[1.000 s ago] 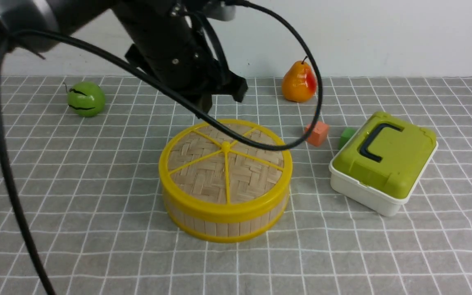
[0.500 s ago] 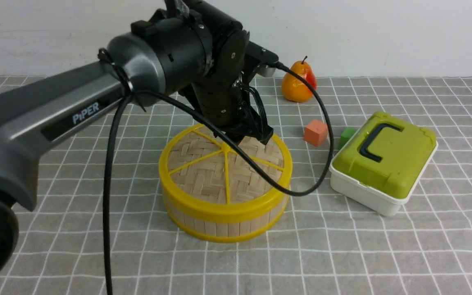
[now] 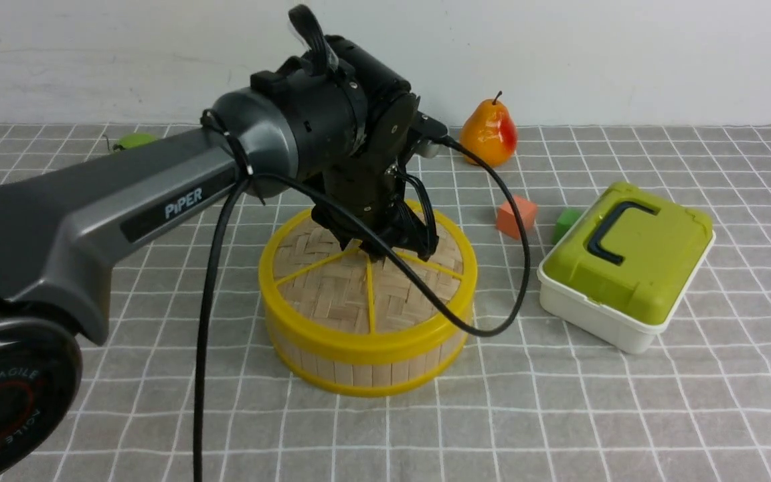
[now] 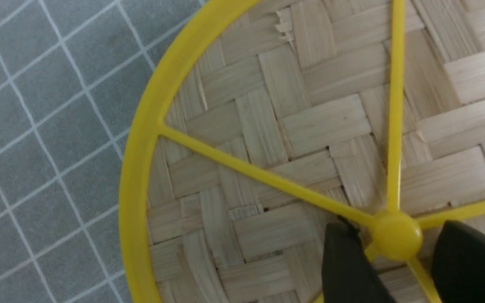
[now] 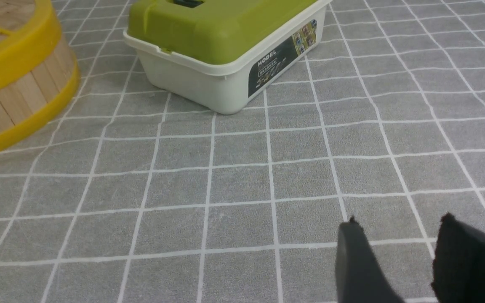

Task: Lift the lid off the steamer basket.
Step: Use the left arm to lift the lid of the steamer, then use the left arm to place the steamer lid on the table

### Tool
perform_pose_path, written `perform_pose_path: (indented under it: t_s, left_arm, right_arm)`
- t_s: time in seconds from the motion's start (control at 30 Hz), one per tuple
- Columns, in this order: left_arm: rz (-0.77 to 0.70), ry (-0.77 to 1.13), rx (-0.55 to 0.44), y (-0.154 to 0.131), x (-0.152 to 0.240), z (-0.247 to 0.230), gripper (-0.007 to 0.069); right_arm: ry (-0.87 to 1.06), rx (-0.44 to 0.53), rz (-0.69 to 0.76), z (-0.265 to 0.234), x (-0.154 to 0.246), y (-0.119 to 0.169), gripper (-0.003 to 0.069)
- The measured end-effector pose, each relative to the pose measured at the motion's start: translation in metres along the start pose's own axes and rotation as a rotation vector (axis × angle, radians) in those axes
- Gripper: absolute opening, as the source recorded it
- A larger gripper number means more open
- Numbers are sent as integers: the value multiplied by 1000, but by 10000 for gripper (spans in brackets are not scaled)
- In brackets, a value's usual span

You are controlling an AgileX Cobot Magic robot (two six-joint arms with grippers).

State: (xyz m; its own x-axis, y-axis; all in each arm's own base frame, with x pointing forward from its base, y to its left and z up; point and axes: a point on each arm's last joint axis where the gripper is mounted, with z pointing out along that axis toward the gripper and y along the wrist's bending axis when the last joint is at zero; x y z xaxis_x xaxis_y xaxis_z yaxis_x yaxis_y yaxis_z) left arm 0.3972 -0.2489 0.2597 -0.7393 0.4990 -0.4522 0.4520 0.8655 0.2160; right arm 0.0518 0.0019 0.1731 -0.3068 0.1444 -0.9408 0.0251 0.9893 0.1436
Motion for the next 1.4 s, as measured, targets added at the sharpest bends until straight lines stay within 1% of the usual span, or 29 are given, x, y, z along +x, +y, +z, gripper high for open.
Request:
perform_pose_path:
  t_s: [0.03, 0.07, 0.13, 0.27, 0.4, 0.7, 0.9, 1.1, 1.2, 1.23, 1.3, 1.37, 1.4]
  left_arm:
    - [1, 1, 1, -1, 0, 0, 239]
    - [0, 1, 2, -1, 0, 0, 233]
    - [-4, -2, 3, -1, 0, 0, 176]
    - [-9, -4, 0, 0, -1, 0, 108]
    - [-11, -4, -3, 0, -1, 0, 106]
    - [-93, -11, -7, 2, -1, -7, 106]
    - [-115, -69, -33, 13, -5, -39, 106]
    - [-131, -163, -84, 28, -8, -80, 106]
    - [-129, -195, -134, 38, -7, -99, 106]
    - [-134, -200, -177, 47, -4, -113, 106]
    - [-159, -198, -206, 60, 1, -129, 106]
    - [-201, -201, -231, 79, 8, -145, 106]
    - [-237, -199, -251, 94, 13, -155, 106]
  right_arm:
    - [0, 0, 0, 0, 0, 0, 241]
    - [0, 0, 0, 0, 0, 0, 241]
    - [0, 0, 0, 0, 0, 0, 241]
    - [0, 0, 0, 0, 0, 0, 241]
    - [0, 0, 0, 0, 0, 0, 241]
    - [0, 0, 0, 0, 0, 0, 241]
    - [0, 0, 0, 0, 0, 0, 241]
    - [0, 0, 0, 0, 0, 0, 241]
    - [0, 0, 0, 0, 0, 0, 241]
    - [0, 0, 0, 0, 0, 0, 241]
    - [0, 0, 0, 0, 0, 0, 241]
    - [0, 0, 0, 0, 0, 0, 241]
    - [0, 0, 0, 0, 0, 0, 241]
